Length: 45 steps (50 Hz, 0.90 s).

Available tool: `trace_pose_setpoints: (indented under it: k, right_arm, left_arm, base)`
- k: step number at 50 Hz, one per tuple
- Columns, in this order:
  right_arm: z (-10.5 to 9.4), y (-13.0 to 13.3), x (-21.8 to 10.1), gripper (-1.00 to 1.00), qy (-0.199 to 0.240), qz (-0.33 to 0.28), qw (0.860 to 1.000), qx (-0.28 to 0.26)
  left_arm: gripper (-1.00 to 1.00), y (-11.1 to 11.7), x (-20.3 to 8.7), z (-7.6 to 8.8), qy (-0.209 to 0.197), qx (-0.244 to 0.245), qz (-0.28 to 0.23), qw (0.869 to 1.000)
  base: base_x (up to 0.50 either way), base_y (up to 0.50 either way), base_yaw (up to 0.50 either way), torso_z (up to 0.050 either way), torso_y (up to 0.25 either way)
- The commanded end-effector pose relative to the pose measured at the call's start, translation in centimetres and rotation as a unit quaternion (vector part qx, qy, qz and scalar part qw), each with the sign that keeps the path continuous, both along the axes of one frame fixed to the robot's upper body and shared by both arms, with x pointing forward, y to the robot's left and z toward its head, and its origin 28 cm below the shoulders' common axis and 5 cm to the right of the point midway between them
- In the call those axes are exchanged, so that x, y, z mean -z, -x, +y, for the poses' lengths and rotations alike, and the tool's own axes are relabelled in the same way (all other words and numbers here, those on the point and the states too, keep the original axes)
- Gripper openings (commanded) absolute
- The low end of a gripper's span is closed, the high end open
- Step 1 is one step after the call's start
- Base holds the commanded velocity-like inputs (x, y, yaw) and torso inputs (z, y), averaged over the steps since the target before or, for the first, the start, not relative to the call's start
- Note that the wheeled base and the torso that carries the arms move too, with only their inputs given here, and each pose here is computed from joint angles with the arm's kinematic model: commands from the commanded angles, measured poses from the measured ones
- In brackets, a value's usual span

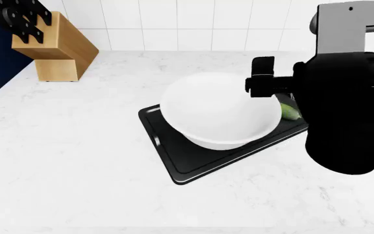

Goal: Place the two vegetables and bowl onto the tray for setting up a vegetable dip station.

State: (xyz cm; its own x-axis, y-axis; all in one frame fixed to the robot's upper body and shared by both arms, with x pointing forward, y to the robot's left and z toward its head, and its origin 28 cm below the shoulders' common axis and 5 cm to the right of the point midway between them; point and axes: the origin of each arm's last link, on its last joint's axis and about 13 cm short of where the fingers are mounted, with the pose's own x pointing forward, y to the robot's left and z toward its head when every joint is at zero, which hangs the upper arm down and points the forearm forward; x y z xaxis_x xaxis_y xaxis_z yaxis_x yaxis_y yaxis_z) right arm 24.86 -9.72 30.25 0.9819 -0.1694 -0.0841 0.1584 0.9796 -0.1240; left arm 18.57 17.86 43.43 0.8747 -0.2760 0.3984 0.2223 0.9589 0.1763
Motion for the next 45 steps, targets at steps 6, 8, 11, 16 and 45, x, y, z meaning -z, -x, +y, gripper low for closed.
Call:
trace_pose_setpoints:
  k: [6,8,11,16,45]
  right_arm:
    - [0.2,1.9,-3.1,1.00,0.037,-0.072,0.997,0.012]
    - [0.4,2.7,-3.9,1.00,0.038,-0.092,0.995,0.009]
    - [0.6,3.8,-5.4,1.00,0.044,-0.124,0.991,0.006]
    - [0.9,5.5,-7.3,1.00,0.050,-0.161,0.986,0.001]
    - [2.7,13.7,-14.1,1.00,0.093,-0.386,0.917,-0.040]
  left_arm:
    - [1.00,0.5,-0.4,0.0,0.002,0.002,-0.007,1.000]
    - [1.00,0.7,-0.5,-0.1,0.003,0.002,-0.010,1.000]
    - [1.00,1.1,-0.8,-0.1,0.002,0.005,-0.016,1.000]
    - [1.00,1.7,-1.1,-0.2,0.003,0.008,-0.027,1.000]
    - [1.00,9.0,-5.8,-0.1,0.053,-0.008,-0.187,0.981]
  base:
    - [0.00,0.00,0.00,0.000,0.000]
    - [0.00,0.00,0.00,0.000,0.000]
    - [0.00,0.00,0.00,0.000,0.000]
    - [0.00,0.00,0.00,0.000,0.000]
    - [0.00,0.00,0.00,0.000,0.000]
